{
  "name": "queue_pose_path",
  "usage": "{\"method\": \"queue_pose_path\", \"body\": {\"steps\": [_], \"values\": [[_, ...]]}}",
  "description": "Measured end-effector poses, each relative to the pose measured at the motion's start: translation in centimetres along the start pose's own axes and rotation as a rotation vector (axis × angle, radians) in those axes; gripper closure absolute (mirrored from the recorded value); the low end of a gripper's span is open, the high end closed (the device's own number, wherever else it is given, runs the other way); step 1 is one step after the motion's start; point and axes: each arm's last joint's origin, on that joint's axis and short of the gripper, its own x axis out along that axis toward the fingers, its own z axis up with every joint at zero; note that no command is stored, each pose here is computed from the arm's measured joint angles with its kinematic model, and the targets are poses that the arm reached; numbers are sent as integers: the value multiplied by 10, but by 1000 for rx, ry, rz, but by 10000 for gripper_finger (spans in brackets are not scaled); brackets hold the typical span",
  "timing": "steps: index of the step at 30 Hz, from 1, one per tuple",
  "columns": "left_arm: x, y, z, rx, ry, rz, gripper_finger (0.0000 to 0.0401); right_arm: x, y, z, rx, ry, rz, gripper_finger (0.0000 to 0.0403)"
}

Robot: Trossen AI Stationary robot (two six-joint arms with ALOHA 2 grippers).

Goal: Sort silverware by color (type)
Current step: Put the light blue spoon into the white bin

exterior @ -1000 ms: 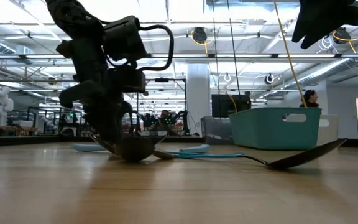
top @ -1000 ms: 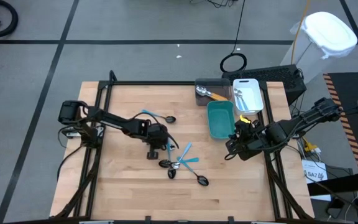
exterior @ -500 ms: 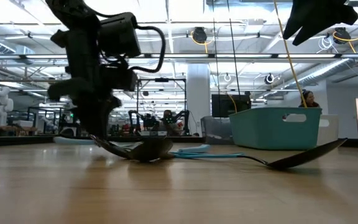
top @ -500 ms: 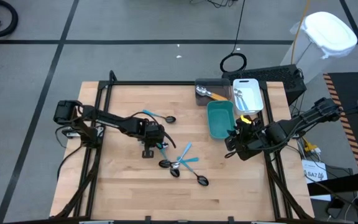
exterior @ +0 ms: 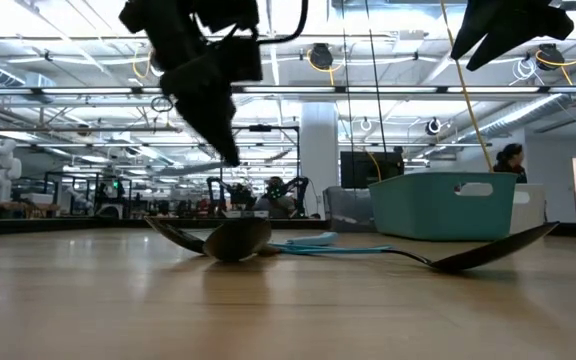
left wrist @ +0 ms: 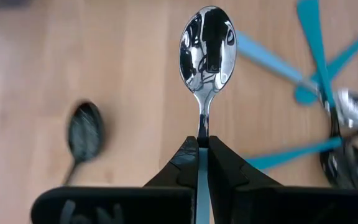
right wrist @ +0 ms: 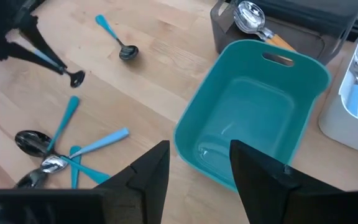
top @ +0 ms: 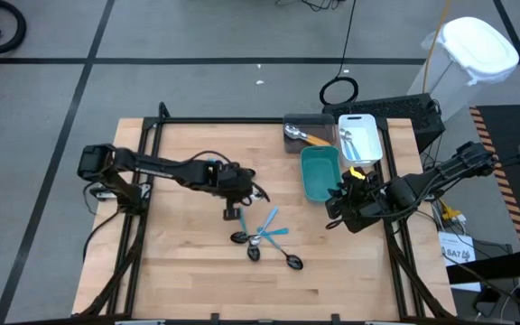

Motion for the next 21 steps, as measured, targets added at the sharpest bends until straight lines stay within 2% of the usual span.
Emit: {"method": "queue_pose_path", "body": {"steps": [7, 15, 21], "values": [[-27, 22, 38, -93, -151, 38, 391, 0, 6, 2, 86, -34, 44, 239], [-71, 56, 83, -288, -433, 73, 391, -3, 20, 11, 124, -197, 139, 239], [-99, 72, 105, -423, -638, 62, 391, -4, 24, 16, 136, -308, 136, 239]]}}
